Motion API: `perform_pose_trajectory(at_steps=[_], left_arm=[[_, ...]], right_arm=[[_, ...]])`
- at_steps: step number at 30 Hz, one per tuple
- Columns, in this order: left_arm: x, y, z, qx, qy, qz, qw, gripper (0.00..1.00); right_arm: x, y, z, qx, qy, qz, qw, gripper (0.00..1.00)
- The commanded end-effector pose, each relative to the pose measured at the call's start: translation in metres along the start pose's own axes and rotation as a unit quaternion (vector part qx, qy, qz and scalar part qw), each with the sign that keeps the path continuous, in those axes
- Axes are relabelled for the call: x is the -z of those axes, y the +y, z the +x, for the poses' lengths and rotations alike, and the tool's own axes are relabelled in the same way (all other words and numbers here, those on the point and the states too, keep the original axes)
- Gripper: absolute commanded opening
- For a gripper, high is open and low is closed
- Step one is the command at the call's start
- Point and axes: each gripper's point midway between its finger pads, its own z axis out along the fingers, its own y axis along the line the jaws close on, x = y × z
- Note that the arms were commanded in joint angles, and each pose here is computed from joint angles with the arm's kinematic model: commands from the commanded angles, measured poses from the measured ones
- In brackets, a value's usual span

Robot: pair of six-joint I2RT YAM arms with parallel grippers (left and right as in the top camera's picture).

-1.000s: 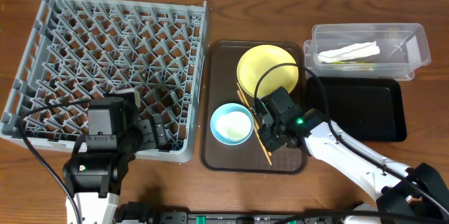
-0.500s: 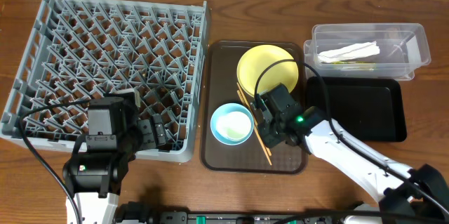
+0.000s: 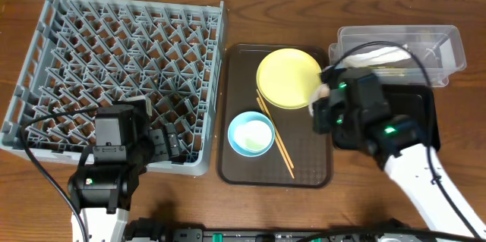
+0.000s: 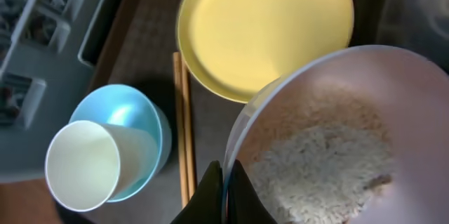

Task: Sort waste into correct bins and load items into the dishwasher
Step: 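Lift the white bowl and tip the rice onto the black tray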

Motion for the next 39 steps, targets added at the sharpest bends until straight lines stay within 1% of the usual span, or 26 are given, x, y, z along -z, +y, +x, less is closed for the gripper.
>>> perform_pose_trajectory(at_steps=[1, 8, 11, 14, 17, 23, 27, 31, 33, 36, 39], left_arm=[[0.004, -0.003, -0.005, 0.001, -0.007, 0.006, 1.000, 0.91], [0.004, -0.003, -0.005, 0.001, -0.007, 0.006, 1.000, 0.91], [0.004, -0.003, -0.005, 0.001, -0.007, 0.006, 1.000, 0.91], [0.004, -0.003, -0.005, 0.001, -0.007, 0.006, 1.000, 0.91], [0.004, -0.003, -0.005, 0.001, -0.007, 0.006, 1.000, 0.91], [0.004, -0.003, -0.005, 0.001, -0.007, 0.006, 1.000, 0.91], [0.004, -0.003, -0.005, 0.001, -0.007, 0.006, 1.000, 0.91], [0.004, -0.003, -0.005, 0.001, -0.007, 0.006, 1.000, 0.91], [0.004, -0.003, -0.005, 0.001, -0.007, 0.006, 1.000, 0.91], [0.004, -0.003, -0.005, 0.001, -0.007, 0.006, 1.000, 0.90], [0.004, -0.003, -0.005, 0.001, -0.007, 0.006, 1.000, 0.91]], right_arm=[[0.008, -0.014, -0.008, -0.062, -0.003, -0.053, 0.997, 0.01], [0.004, -0.049, 0.001, -0.151, -0.006, -0.174, 0.973, 0.01], [0.003, -0.061, -0.001, -0.194, -0.024, -0.248, 0.949, 0.01], [0.006, -0.071, -0.007, -0.218, -0.040, -0.301, 0.927, 0.01], [0.013, -0.083, -0.013, -0.241, -0.062, -0.359, 0.900, 0.01], [0.021, -0.117, -0.011, -0.301, -0.089, -0.405, 0.859, 0.01], [0.034, -0.150, -0.007, -0.350, -0.126, -0.431, 0.822, 0.01], [0.043, -0.181, -0.001, -0.402, -0.148, -0.414, 0.803, 0.01], [0.051, -0.198, 0.000, -0.433, -0.158, -0.407, 0.789, 0.01], [0.062, -0.220, -0.002, -0.463, -0.172, -0.398, 0.773, 0.01], [0.071, -0.234, -0.006, -0.478, -0.182, -0.393, 0.764, 0.01]])
